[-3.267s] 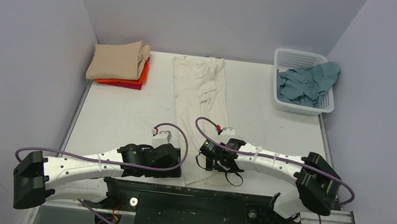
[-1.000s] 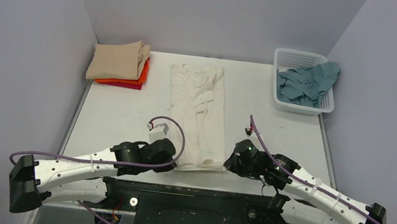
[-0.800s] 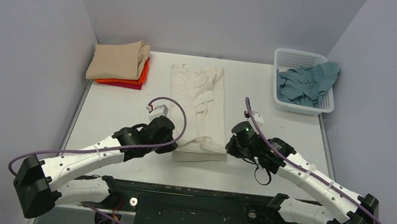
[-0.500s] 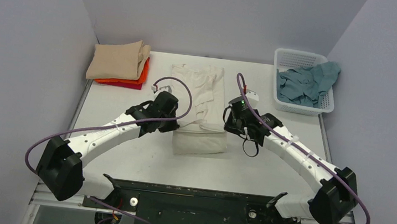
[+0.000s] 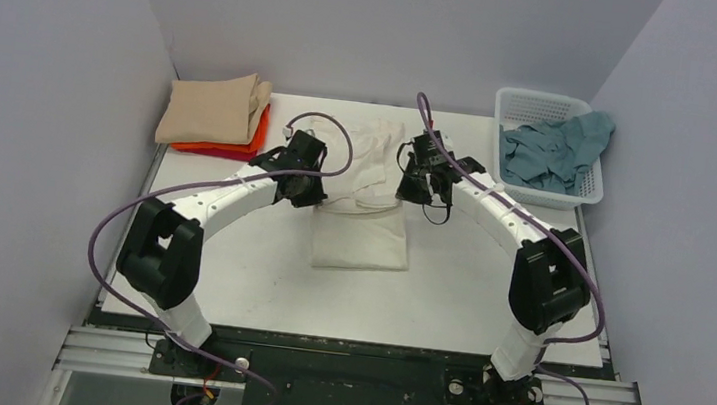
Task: Fold and stack the t-shirts
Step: Fold the folded rectangular tshirt in 1/3 of the way
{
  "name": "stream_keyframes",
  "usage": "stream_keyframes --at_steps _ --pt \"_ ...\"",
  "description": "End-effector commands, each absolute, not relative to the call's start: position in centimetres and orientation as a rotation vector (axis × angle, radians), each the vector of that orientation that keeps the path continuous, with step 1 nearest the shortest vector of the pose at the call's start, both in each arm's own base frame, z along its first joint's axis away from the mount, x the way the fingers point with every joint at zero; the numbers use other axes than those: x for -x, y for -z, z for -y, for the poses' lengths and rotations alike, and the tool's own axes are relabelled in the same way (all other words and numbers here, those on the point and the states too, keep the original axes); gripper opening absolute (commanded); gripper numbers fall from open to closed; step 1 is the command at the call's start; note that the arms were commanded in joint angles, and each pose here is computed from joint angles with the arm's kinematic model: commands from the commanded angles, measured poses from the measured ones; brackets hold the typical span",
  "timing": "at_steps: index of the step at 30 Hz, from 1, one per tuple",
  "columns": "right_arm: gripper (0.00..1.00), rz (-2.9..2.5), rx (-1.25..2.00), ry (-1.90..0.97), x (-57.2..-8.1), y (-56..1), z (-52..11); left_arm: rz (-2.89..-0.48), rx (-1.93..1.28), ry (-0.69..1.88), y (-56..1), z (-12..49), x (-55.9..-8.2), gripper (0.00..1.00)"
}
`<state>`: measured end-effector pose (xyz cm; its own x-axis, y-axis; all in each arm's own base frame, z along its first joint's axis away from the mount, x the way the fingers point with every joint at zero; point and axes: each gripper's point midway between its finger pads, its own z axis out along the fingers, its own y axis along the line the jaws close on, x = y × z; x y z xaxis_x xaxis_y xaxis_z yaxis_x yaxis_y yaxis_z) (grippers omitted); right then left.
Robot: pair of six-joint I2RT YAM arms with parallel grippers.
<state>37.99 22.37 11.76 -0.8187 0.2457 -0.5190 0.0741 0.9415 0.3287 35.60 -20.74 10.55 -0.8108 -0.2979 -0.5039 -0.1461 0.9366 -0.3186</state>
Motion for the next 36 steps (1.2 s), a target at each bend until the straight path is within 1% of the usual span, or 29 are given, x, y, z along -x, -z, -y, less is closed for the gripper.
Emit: stream_keyframes --at_steps 1,14,15,16,17,18,19,20,21,22,23,24,25,26,27,28,29,30,31,32,33,34,35,36 --pt "0.00 -2.501 -0.218 -0.414 -40.0 -12.2 -22.7 -2.480 0.270 0.376 -11.7 21.3 -38.7 0.00" --pt "0.00 -2.582 -0.259 -0.415 -42.6 -8.0 -23.1 -2.566 0.302 0.295 -7.6 19.9 -40.1 0.00" --pt "0.00 -2.583 -0.268 -0.419 -42.8 -7.9 -23.1 -2.564 0.307 0.294 -7.6 19.8 -40.4 0.02" --pt "0.00 -2.585 -0.279 -0.418 -43.1 -7.6 -23.1 -2.568 0.309 0.291 -7.3 19.7 -40.5 0.11" --pt "0.05 -2.586 -0.299 -0.420 -43.3 -7.6 -23.1 -2.564 0.313 0.293 -7.4 19.7 -40.7 0.19" --pt "0.11 -2.581 -0.318 -0.422 -43.7 -7.6 -23.0 -2.566 0.311 0.295 -7.4 19.7 -40.8 0.38" --pt "0.24 -2.581 -0.324 -0.417 -43.8 -7.8 -22.9 -2.559 0.311 0.299 -7.8 19.7 -41.1 0.47" --pt "0.31 -2.566 -0.337 -0.409 -44.1 -8.3 -22.7 -2.555 0.308 0.300 -8.1 19.7 -41.2 0.63" --pt "0.45 -2.564 -0.340 -0.397 -44.0 -8.6 -22.4 -2.549 0.308 0.303 -8.6 19.7 -41.4 0.69" --pt "0.53 -2.550 -0.344 -0.385 -44.0 -9.4 -22.1 -2.533 0.309 0.309 -9.5 19.7 -41.5 0.77" --pt "0.66 -2.544 -0.344 -0.378 -43.9 -9.8 -21.9 -2.523 0.311 0.311 -10.0 19.6 -41.5 0.79" --pt "0.71 -2.529 -0.348 -0.368 -43.5 -10.6 -21.5 -2.505 0.313 0.318 -10.9 19.4 -41.2 0.81" --pt "0.82 -2.542 -0.349 -0.352 -42.7 -10.2 -21.1 -2.493 0.315 0.325 -11.4 19.3 -41.1 0.82" --pt "0.85 -2.515 -0.349 -0.348 -42.3 -11.3 -20.7 -2.479 0.322 0.332 -12.1 19.0 -40.3 0.83" --pt "0.88 -2.538 -0.348 -0.322 -41.1 -10.5 -20.2 -2.472 0.330 0.338 -12.3 18.8 -40.0 0.83" --pt "0.88 -2.521 -0.346 -0.331 -40.6 -11.3 -20.0 -2.470 0.344 0.348 -12.5 18.4 -38.9 0.84" --pt "0.89 -2.559 -0.348 -0.316 -39.1 -10.0 -19.5 -2.464 0.361 0.362 -12.5 18.3 -38.4 0.84" --pt "0.89 -2.553 -0.342 -0.339 -38.5 -10.6 -19.5 -2.477 0.365 0.379 -12.1 18.0 -36.9 0.85" --pt "0.89 -2.585 -0.331 -0.323 -37.0 -9.4 -19.3 -2.479 0.380 0.397 -11.9 18.0 -36.3 0.85" --pt "0.89 -2.577 -0.307 -0.333 -36.4 -9.9 -19.3 -2.502 0.380 0.420 -11.3 17.9 -34.8 0.86" --pt "0.89 -2.590 -0.267 -0.338 -35.2 -9.7 -19.7 -2.494 0.390 0.448 -11.8 17.9 -34.1 0.87" --pt "0.88 -2.602 -0.225 -0.358 -34.6 -9.6 -20.2 -2.535 0.392 0.451 -10.4 17.7 -32.6 0.87" --pt "0.88 -2.623 -0.184 -0.376 -33.4 -9.3 -21.0 -2.526 0.398 0.475 -10.8 17.7 -31.9 0.88" --pt "0.88 -2.634 -0.169 -0.377 -32.9 -9.1 -21.2 -2.552 0.399 0.465 -9.7 17.5 -30.7 0.88"
